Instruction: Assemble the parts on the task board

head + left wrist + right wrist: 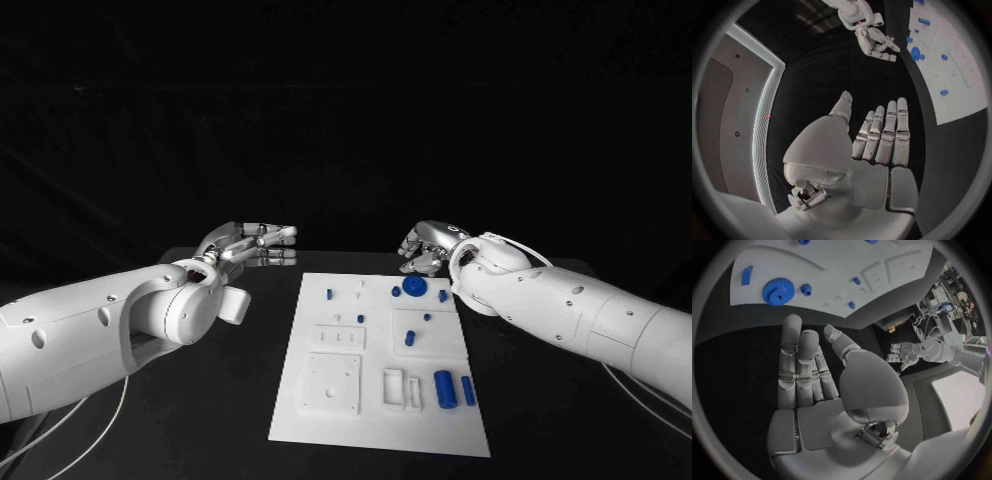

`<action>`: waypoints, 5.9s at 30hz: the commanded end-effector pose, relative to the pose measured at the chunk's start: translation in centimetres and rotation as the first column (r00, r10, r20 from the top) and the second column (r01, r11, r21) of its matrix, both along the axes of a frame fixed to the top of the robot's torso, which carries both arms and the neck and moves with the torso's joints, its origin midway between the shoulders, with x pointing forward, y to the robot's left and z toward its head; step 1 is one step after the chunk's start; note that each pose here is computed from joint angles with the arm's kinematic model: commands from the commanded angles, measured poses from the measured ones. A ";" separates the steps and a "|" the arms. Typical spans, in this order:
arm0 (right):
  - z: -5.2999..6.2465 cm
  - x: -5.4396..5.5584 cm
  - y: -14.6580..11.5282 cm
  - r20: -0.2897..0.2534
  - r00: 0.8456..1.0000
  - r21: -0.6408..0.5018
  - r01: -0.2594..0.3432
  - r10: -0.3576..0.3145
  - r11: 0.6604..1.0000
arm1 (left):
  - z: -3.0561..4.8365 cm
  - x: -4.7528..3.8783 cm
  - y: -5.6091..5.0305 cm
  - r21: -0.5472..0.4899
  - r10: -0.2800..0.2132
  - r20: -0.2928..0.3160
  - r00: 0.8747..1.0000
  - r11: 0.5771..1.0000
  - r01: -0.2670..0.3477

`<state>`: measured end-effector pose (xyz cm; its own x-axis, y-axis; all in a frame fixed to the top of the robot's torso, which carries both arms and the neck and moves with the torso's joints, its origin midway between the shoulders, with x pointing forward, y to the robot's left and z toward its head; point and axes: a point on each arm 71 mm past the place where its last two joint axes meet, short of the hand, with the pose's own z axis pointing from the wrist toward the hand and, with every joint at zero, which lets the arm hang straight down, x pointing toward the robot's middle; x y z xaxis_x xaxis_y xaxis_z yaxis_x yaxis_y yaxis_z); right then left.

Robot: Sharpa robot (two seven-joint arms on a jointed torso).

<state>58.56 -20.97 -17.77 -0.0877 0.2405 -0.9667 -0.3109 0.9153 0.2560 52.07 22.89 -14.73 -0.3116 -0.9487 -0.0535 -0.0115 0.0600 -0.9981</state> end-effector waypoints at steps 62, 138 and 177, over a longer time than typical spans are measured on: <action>-1.7 -0.1 1.8 -0.040 0.998 -0.272 0.034 -0.047 0.962 | 2.41 -0.31 -1.6 -0.002 -0.062 0.039 0.997 0.998 0.063; 0.3 -0.6 7.7 0.216 0.975 -0.160 0.081 -0.045 0.984 | 2.31 0.47 -2.3 0.009 -0.057 0.028 0.998 0.998 0.057; -1.3 -0.1 9.0 0.177 0.983 -0.194 0.086 -0.051 0.977 | 3.18 0.08 -3.6 0.005 -0.092 0.037 0.995 0.996 0.092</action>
